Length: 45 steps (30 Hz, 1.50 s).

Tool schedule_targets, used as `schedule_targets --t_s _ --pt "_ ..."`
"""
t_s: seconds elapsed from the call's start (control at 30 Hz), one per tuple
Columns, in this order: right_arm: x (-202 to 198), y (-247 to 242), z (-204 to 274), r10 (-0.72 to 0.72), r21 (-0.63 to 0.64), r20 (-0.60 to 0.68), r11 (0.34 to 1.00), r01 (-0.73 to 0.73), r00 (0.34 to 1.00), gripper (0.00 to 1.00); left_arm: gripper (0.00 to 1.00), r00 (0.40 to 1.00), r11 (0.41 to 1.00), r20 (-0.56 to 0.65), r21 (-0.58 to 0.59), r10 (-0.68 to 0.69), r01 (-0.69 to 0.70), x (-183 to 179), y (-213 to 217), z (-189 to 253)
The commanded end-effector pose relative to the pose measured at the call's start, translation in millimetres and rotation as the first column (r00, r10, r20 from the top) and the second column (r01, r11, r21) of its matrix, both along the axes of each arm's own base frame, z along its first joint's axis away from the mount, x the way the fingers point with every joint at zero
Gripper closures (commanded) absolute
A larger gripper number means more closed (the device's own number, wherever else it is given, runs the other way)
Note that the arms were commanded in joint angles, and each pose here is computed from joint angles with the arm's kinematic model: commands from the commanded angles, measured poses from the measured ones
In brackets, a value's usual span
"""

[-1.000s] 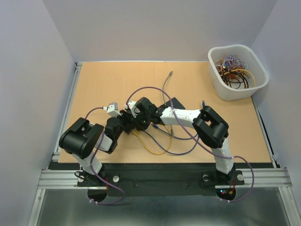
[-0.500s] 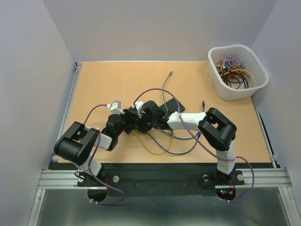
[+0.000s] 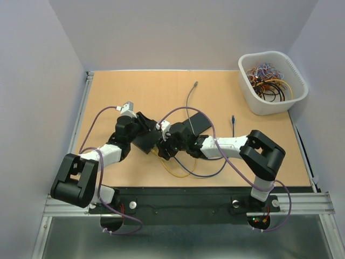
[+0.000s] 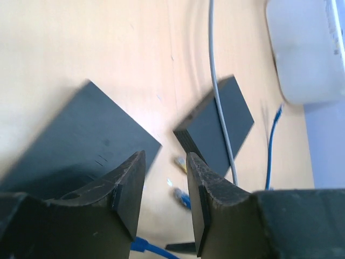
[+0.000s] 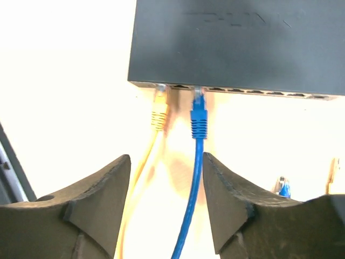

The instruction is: Insert the plug into the switch port

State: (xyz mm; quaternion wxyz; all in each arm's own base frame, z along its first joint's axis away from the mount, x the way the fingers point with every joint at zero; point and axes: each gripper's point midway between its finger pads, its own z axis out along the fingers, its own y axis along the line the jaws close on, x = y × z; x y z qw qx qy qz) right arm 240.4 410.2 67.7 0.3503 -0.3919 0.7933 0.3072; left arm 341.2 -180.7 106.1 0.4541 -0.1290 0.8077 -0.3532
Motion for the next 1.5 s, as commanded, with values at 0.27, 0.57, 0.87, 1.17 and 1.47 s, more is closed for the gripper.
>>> schedule_targets --t_s 0.27,0.57,0.87,1.17,1.47 --pt "34.6 9.9 17.5 -0.122 0.047 0.103 0.992 0.118 0.987 0.55 0.53 0.990 0.983 0.015 0.114 0.141 -0.142 28.4 71.8 -0.5" --pt "34.8 18.4 -1.6 -0.102 0.022 0.075 0.995 0.101 0.992 0.66 0.53 0.989 0.984 -0.053 0.116 0.139 -0.132 30.3 80.6 -32.0" --pt "33.6 20.4 -11.5 -0.099 0.015 0.049 0.995 0.098 0.994 0.78 0.53 0.986 0.992 -0.118 0.064 0.117 -0.110 19.7 72.6 -47.9" --pt "31.6 31.6 -14.0 -0.085 0.030 0.024 0.996 0.084 0.996 0.93 0.53 0.979 0.998 -0.197 0.016 0.060 -0.058 -14.9 55.3 -68.8" --pt "33.3 42.7 -28.4 -0.105 0.016 0.011 0.994 0.105 0.994 0.95 0.53 0.965 0.999 -0.261 -0.044 -0.035 0.024 -48.6 8.5 -79.6"
